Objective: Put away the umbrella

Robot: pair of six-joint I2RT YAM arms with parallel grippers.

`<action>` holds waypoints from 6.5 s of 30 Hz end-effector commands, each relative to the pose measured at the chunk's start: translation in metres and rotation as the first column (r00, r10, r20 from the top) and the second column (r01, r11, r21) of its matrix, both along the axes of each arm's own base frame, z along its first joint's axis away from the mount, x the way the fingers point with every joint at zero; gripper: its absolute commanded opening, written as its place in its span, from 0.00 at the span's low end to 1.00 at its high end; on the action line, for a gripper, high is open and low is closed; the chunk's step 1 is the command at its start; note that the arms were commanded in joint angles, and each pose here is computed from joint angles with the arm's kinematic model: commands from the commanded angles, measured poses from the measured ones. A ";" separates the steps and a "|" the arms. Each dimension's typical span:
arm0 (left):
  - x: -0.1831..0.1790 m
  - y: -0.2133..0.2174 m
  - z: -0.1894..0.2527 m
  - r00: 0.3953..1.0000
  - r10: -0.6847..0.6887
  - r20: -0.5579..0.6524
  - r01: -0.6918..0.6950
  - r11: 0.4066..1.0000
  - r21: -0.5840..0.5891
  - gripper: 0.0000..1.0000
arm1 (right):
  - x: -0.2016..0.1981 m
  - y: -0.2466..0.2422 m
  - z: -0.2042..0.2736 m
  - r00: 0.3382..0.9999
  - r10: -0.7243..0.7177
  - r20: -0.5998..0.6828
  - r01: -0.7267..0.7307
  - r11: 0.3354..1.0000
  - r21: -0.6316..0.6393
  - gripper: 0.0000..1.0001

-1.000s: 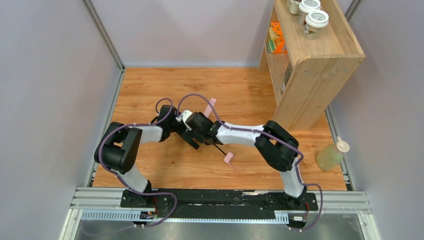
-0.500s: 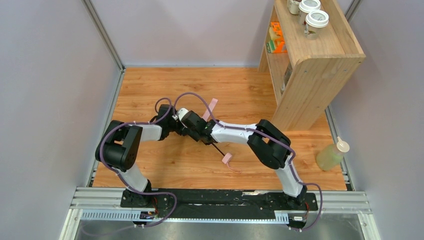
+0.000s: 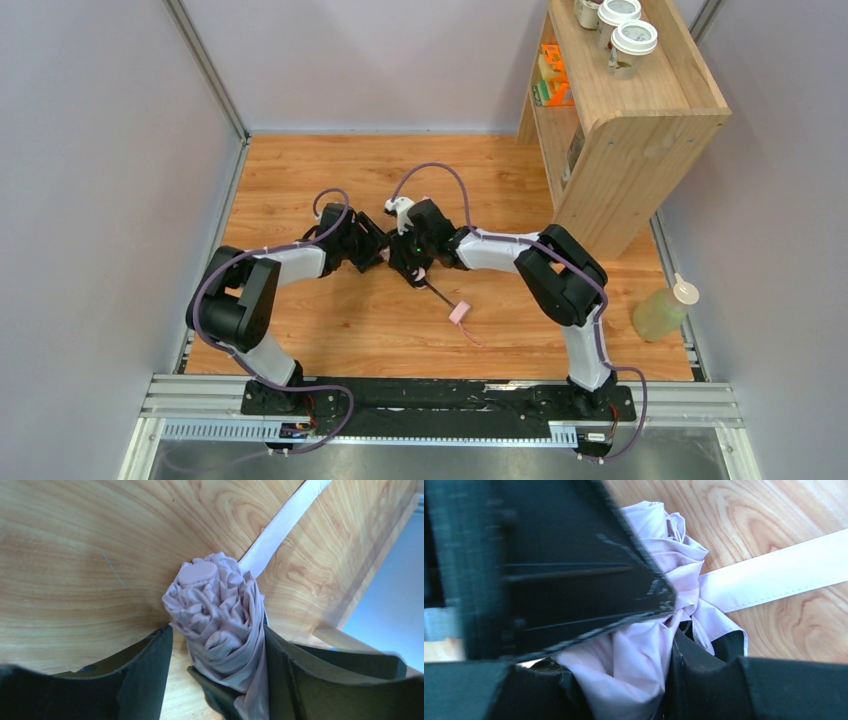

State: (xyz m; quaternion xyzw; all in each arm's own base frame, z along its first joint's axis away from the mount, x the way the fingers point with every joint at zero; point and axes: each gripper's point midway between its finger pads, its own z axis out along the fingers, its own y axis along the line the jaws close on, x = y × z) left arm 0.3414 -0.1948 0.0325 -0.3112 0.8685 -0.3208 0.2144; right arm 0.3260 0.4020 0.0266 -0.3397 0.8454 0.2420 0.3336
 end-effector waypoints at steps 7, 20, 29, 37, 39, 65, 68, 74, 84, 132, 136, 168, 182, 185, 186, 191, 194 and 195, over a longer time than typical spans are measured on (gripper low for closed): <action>-0.048 0.022 -0.037 0.985 -0.129 -0.118 0.148 0.975 0.168 0.72 | -0.079 -0.041 -0.089 0.705 0.040 -0.708 0.040 0.995 0.097 0.00; -0.082 0.030 -0.075 0.963 -0.106 -0.246 0.153 0.972 0.180 0.51 | -0.044 -0.022 -0.057 0.600 0.184 -0.778 0.079 0.955 0.287 0.00; -0.099 0.042 -0.095 0.956 -0.050 -0.288 0.114 0.971 0.210 0.12 | -0.027 -0.022 -0.032 0.683 0.139 -0.717 0.066 0.966 0.250 0.22; -0.105 0.042 -0.103 0.950 -0.047 -0.308 0.112 0.973 0.199 0.10 | -0.013 -0.041 0.029 0.849 0.037 -0.527 0.042 0.990 0.138 0.82; -0.105 0.042 -0.101 0.951 -0.050 -0.304 0.114 0.974 0.196 0.10 | -0.013 -0.048 0.045 0.894 0.029 -0.447 0.023 0.993 0.112 0.91; -0.109 0.026 -0.098 0.928 -0.051 -0.369 0.082 0.994 0.069 0.07 | 0.010 -0.003 0.003 0.906 0.060 0.418 0.127 0.906 -0.404 0.93; -0.107 0.023 -0.096 0.929 -0.060 -0.364 0.087 0.995 0.058 0.07 | 0.009 -0.007 -0.021 0.930 0.053 0.363 0.126 0.883 -0.451 0.76; -0.105 0.022 -0.090 0.936 -0.075 -0.345 0.098 0.994 0.050 0.07 | -0.011 -0.037 -0.060 0.979 -0.023 0.205 0.119 0.873 -0.473 0.39; -0.093 0.017 -0.079 0.949 -0.099 -0.301 0.114 0.993 0.032 0.07 | -0.038 -0.057 -0.082 0.998 -0.067 0.005 0.062 0.889 -0.454 0.00; -0.097 0.015 -0.077 0.961 -0.075 -0.268 0.077 0.997 -0.004 0.64 | -0.065 0.014 0.017 0.714 0.423 -0.558 -0.026 0.812 0.583 0.00; -0.099 0.015 -0.079 0.963 -0.068 -0.262 0.068 0.998 -0.006 0.39 | -0.068 0.015 0.020 0.698 0.452 -0.555 -0.050 0.804 0.592 0.00; -0.134 0.033 -0.095 0.898 -0.012 -0.439 0.055 0.995 0.085 0.00 | -0.030 -0.001 0.027 0.929 -0.016 0.369 0.137 0.943 -0.304 1.00; -0.131 0.036 -0.088 0.887 -0.017 -0.462 0.081 0.990 0.118 0.00 | -0.038 -0.044 -0.041 0.987 -0.034 0.160 0.091 0.927 -0.363 0.14; -0.124 0.034 -0.083 0.902 -0.031 -0.431 0.089 0.989 0.115 0.00 | -0.051 -0.041 -0.054 0.998 -0.007 0.062 0.027 0.948 -0.318 0.00; -0.120 0.033 -0.081 0.906 -0.037 -0.422 0.093 0.989 0.114 0.00 | -0.055 -0.040 -0.056 1.000 0.000 0.024 0.007 0.956 -0.292 0.00; -0.111 0.031 -0.070 0.931 -0.072 -0.359 0.122 0.986 0.116 0.32 | -0.069 -0.029 -0.052 0.991 0.063 -0.121 -0.077 0.991 -0.113 0.00; -0.111 0.034 -0.067 0.937 -0.084 -0.340 0.136 0.982 0.132 0.49 | -0.073 -0.029 -0.052 0.974 0.095 -0.204 -0.106 0.994 -0.042 0.00; -0.110 0.034 -0.067 0.938 -0.088 -0.335 0.140 0.981 0.133 0.50 | -0.068 -0.025 -0.048 0.974 0.102 -0.202 -0.105 0.994 -0.005 0.00</action>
